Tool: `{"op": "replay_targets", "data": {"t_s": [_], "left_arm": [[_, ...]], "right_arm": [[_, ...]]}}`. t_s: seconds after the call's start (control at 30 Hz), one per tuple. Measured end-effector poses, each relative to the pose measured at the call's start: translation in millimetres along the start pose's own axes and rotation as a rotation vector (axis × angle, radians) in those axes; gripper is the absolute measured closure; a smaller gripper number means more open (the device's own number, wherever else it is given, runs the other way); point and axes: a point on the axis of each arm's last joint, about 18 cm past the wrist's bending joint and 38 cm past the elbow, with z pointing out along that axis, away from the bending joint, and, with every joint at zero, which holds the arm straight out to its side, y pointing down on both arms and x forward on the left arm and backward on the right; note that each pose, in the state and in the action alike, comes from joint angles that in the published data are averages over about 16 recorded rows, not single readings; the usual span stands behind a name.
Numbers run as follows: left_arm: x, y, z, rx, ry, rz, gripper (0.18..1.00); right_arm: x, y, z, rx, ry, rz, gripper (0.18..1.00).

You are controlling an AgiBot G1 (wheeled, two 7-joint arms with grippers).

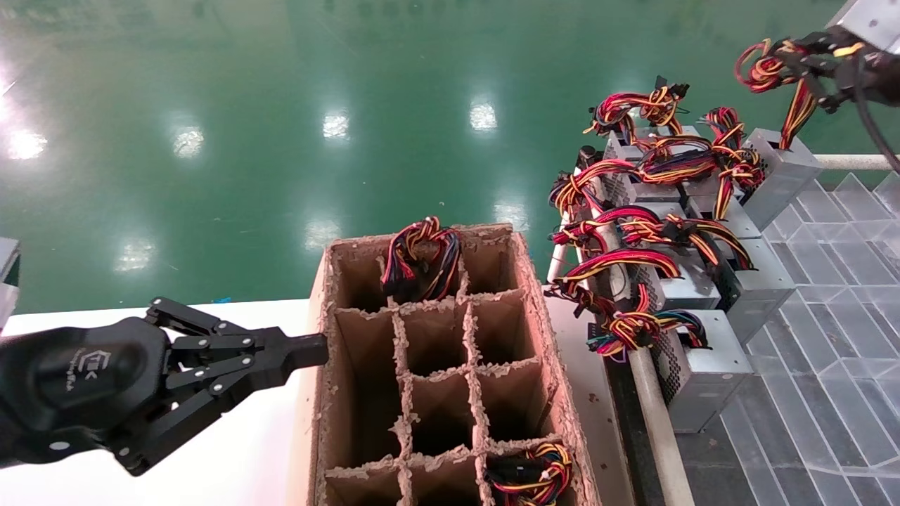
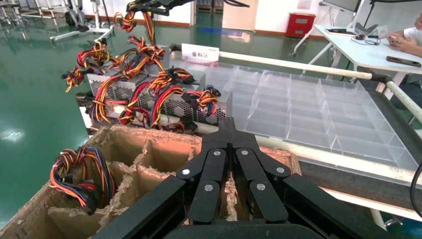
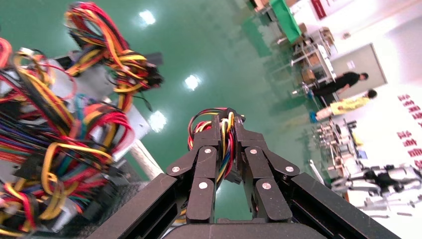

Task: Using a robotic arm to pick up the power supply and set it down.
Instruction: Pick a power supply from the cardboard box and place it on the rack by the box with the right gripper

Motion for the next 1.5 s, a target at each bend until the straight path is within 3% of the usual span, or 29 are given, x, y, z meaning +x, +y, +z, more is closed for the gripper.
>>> {"op": "replay_targets", "data": {"t_s": [0.77, 1.5], "left_arm": [[0.0, 0.0, 0.0, 0.0, 0.0, 0.0, 0.993], [0.0, 0.0, 0.0, 0.0, 0.0, 0.0, 0.993]], "right_arm": [[12.2, 14.1, -2.9, -0.056, 0.073, -0.02, 0.953], [7.3, 13.9, 3.4, -0.059, 0.087, -0.041, 0.954]]}}
